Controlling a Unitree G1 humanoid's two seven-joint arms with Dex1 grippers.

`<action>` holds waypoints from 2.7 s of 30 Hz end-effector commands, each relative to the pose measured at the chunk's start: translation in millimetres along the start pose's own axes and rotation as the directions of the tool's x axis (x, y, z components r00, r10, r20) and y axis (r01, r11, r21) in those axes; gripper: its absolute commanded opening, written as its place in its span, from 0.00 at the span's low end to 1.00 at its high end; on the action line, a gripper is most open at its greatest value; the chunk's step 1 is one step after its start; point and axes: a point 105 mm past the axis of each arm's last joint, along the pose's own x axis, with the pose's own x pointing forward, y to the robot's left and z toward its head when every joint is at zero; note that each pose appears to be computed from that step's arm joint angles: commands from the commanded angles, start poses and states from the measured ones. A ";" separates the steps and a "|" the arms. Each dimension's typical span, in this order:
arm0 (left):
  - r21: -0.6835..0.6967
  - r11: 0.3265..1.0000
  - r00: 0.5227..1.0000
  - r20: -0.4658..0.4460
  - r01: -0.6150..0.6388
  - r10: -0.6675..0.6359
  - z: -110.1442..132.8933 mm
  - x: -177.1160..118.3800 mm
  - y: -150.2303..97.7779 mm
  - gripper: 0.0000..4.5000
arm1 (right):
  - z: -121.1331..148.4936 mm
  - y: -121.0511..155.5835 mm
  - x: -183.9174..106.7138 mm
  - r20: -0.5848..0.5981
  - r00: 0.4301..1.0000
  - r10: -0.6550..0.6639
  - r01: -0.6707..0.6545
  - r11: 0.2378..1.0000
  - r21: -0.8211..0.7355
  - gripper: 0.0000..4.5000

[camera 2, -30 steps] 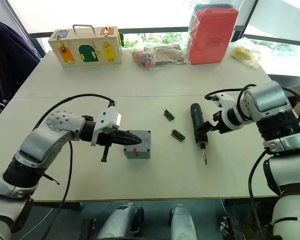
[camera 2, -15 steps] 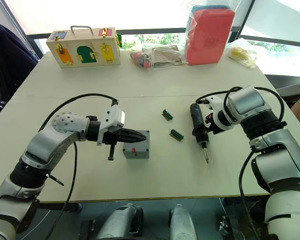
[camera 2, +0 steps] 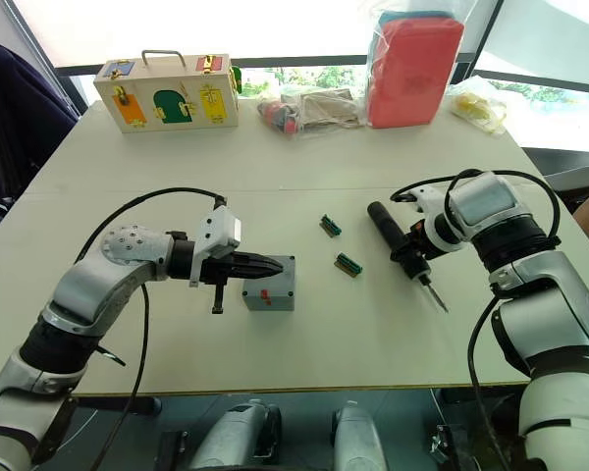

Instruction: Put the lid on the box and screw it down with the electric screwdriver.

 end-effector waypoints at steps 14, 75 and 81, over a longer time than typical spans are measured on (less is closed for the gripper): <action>-0.126 0.991 0.998 -0.027 0.048 -0.051 -1.8 -33.5 29.2 0.00 | 76.3 146.6 -166.0 0.931 0.028 0.365 -0.359 0.873 -0.331 0.41; -0.113 0.994 0.987 -0.162 0.000 -0.018 -45.8 -1.2 10.9 0.00 | -14.2 197.4 38.1 0.800 0.500 0.331 -0.176 0.944 -0.281 0.41; -0.113 0.994 0.986 -0.165 0.005 -0.024 -47.1 -0.7 10.1 0.00 | -14.8 200.5 36.9 0.799 0.495 0.341 -0.175 0.940 -0.293 0.41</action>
